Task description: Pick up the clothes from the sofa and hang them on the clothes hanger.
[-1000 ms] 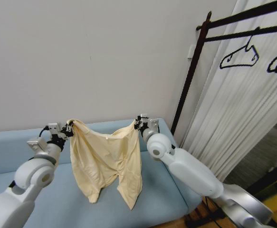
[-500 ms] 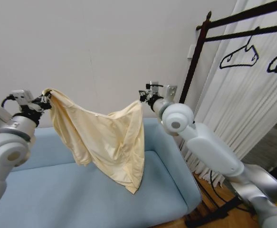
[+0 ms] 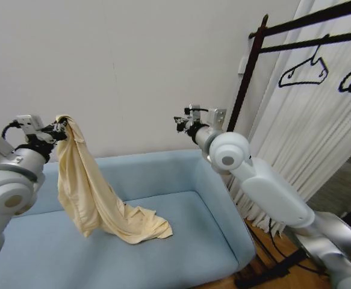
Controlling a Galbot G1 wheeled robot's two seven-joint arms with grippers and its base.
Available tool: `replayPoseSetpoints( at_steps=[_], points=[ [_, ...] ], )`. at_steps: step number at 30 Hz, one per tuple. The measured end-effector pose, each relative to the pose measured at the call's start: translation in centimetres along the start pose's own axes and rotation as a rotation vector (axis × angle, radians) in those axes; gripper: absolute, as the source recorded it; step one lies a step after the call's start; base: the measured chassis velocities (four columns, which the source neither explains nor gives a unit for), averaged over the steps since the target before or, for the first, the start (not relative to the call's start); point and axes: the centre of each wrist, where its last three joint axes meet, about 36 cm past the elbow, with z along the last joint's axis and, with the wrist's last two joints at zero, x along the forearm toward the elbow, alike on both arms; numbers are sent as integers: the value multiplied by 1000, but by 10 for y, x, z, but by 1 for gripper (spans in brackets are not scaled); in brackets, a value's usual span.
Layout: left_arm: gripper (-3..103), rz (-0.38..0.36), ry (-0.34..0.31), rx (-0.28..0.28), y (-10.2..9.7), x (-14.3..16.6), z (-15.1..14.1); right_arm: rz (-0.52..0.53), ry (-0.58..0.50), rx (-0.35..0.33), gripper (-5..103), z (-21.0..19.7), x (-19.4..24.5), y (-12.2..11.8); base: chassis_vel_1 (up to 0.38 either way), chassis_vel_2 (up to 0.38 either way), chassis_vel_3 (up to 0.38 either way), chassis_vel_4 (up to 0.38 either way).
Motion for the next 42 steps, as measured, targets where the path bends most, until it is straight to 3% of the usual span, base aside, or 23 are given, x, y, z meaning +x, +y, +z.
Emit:
replayPoseSetpoints(
  at_steps=[5, 8, 11, 14, 15, 17, 20, 23, 26, 32, 34, 42],
  points=[
    [1, 52, 43, 12, 9, -5, -4, -14, 50, -28, 13, 25, 8, 1, 0, 0, 0, 0],
    [1, 80, 68, 19, 18, -12, -15, -35, 87, -42, 28, 40, 15, 2, 0, 0, 0, 0],
    [1, 97, 68, 13, 22, -15, -23, -50, 119, -60, 33, 54, 21, 3, 0, 0, 0, 0],
    [1, 124, 62, 21, 23, -16, -34, -70, 176, -89, 50, 78, 31, 6, 0, 0, 0, 0],
    [1, 124, 62, 21, 23, -16, -34, -70, 176, -89, 50, 78, 31, 6, 0, 0, 0, 0],
    [1, 155, 64, 33, 26, -18, -40, -88, 208, -106, 55, 91, 39, 10, 0, 0, 0, 0],
    [1, 226, 55, 50, 35, -25, -46, -113, 228, -121, 72, 101, 48, 15, 0, 0, 0, 0],
    [1, 275, 52, 73, 42, -30, -49, -127, 232, -130, 77, 104, 53, 19, 0, 0, 0, 0],
    [1, 308, 49, 101, 47, -32, -50, -139, 246, -154, 93, 112, 57, 23, 0, 0, 0, 0],
    [1, 315, 39, 112, 47, -31, -53, -140, 308, -246, 99, 149, 49, 32, 0, 0, 0, 0],
    [1, 320, 33, 112, 45, -30, -55, -122, 331, -294, 100, 180, 34, 42, 0, 0, 0, 0],
    [1, 322, 31, 109, 44, -30, -56, -112, 326, -313, 100, 282, -20, 73, 0, 0, 0, 0]
  ],
)
